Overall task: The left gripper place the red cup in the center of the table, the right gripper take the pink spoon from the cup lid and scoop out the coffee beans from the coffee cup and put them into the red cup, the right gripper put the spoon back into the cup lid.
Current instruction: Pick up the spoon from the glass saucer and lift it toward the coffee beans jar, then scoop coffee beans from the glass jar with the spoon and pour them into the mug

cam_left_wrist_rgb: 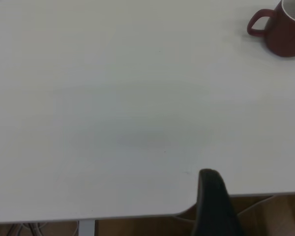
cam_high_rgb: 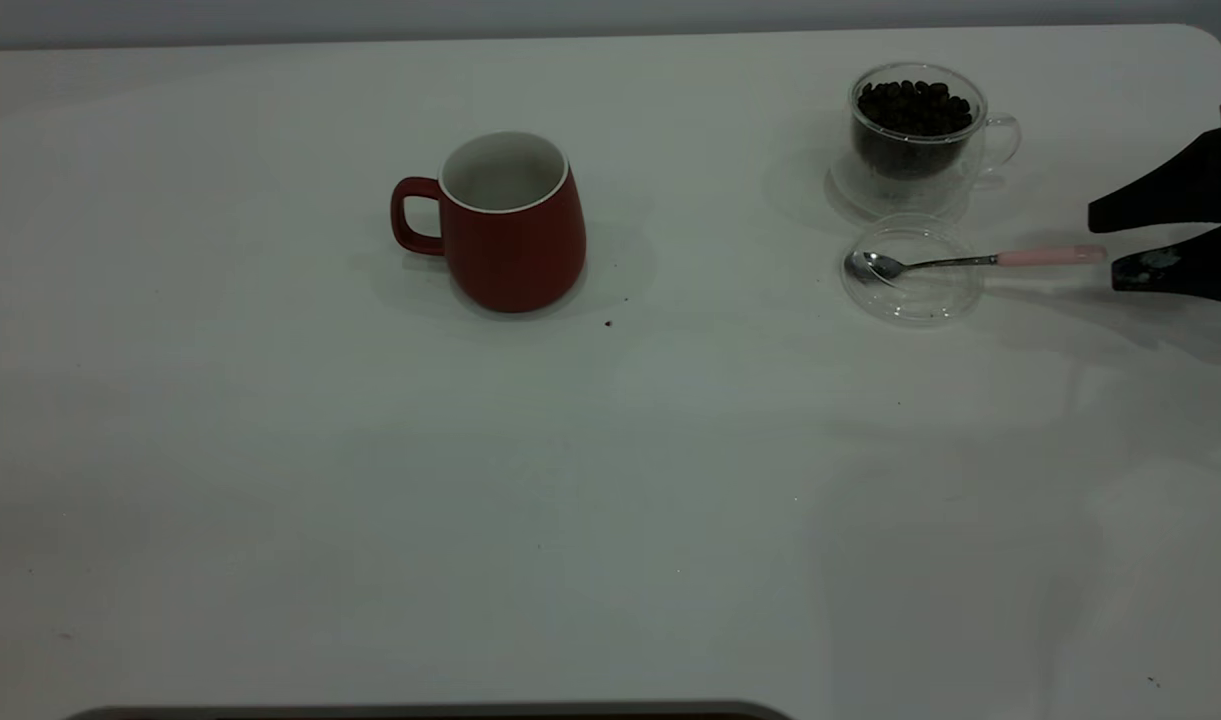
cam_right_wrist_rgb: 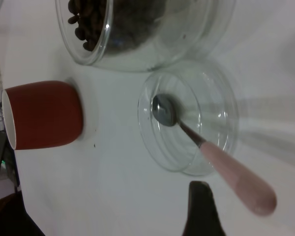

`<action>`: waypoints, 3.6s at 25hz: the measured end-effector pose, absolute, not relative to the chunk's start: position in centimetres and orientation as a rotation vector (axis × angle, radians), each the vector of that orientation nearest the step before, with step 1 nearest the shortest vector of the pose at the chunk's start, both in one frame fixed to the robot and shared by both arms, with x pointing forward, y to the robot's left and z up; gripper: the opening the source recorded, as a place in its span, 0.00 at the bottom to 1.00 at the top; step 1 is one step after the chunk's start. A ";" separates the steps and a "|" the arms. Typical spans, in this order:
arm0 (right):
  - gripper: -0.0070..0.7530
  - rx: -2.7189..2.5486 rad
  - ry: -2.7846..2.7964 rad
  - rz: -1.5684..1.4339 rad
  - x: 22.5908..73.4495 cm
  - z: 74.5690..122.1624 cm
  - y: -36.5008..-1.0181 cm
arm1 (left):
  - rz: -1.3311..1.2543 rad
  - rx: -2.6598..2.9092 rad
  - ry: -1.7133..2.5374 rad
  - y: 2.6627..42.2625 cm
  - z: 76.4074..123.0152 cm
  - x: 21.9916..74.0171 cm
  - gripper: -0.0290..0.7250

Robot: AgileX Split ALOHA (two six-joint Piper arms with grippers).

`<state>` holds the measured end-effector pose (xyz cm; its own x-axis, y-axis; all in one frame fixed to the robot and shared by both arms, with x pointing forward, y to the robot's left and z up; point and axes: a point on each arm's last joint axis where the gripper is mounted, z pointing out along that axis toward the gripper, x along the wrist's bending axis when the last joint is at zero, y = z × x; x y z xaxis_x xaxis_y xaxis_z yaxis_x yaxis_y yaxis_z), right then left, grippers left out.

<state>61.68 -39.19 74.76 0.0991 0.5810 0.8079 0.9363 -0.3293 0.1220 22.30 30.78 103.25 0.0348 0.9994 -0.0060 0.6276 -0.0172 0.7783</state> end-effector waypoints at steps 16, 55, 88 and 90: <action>0.74 -1.893 -1.544 -1.120 62.8 74.4 -36.8 | 0.784 1.707 1.658 30.8 103.3 22.3 0.69; 0.14 -1.871 -1.465 -1.163 62.7 73.3 -36.1 | 0.785 1.710 1.656 30.8 103.3 22.3 0.69; 0.14 -2.030 -1.752 -1.290 69.0 83.8 -36.8 | 0.784 1.707 1.658 30.8 103.3 22.3 0.69; 0.14 -2.038 -1.730 -1.279 69.0 83.2 -36.8 | 0.784 1.707 1.658 30.8 103.3 22.3 0.69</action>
